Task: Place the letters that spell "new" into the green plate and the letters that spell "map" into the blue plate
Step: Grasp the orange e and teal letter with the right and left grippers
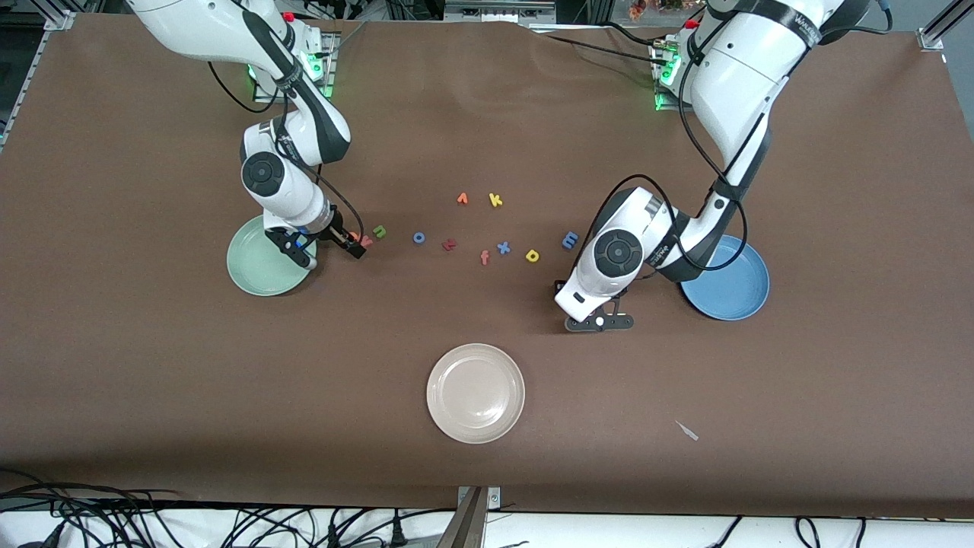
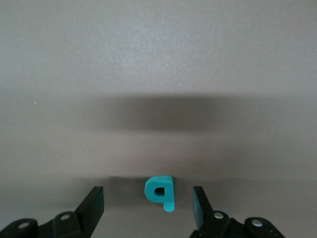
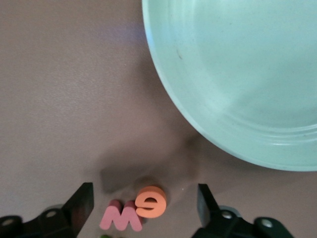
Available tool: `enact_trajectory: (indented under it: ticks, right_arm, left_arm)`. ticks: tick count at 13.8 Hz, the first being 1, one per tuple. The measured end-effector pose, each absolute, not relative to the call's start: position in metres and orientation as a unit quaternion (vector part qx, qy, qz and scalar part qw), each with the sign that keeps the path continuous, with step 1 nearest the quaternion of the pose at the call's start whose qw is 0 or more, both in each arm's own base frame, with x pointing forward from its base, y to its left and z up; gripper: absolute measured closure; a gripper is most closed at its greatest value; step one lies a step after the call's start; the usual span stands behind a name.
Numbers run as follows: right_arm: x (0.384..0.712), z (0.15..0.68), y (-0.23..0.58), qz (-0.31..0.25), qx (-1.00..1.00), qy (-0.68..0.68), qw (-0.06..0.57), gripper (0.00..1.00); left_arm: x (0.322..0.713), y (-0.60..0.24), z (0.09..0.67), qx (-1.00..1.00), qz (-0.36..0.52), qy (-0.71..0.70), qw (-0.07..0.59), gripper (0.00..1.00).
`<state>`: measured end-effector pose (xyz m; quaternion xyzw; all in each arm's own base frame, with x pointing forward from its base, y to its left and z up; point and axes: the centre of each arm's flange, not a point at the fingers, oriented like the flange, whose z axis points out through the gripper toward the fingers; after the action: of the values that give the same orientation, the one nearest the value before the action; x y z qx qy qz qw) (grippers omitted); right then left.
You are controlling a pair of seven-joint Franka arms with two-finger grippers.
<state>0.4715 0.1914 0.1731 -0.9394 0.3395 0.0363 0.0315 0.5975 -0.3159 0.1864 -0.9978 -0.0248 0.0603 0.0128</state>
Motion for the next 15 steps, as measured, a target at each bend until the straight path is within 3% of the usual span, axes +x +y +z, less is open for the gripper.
enact_trajectory:
  ticks: [6, 7, 8, 12, 15]
  right_arm:
    - [0.462, 0.167, 0.189, 0.038, -0.94, 0.339, 0.029, 0.18]
    - [0.462, 0.168, 0.191, 0.037, -0.94, 0.338, 0.031, 0.26]
    - [0.462, 0.17, 0.194, 0.036, -0.941, 0.335, 0.033, 0.34]
    - [0.454, 0.171, 0.213, 0.039, -0.94, 0.335, 0.039, 0.36]
    - [0.453, 0.171, 0.216, 0.039, -0.941, 0.334, 0.04, 0.36]
  left_arm:
    - [0.589, -0.327, 0.172, -0.997, 0.064, -0.036, 0.013, 0.37]
    - [0.589, -0.328, 0.171, -0.997, 0.064, -0.036, 0.012, 0.37]
    - [0.589, -0.329, 0.171, -0.997, 0.062, -0.036, 0.01, 0.44]
    - [0.59, -0.329, 0.172, -0.997, 0.06, -0.037, 0.009, 0.51]
    - [0.59, -0.33, 0.173, -0.998, 0.057, -0.035, 0.009, 0.62]
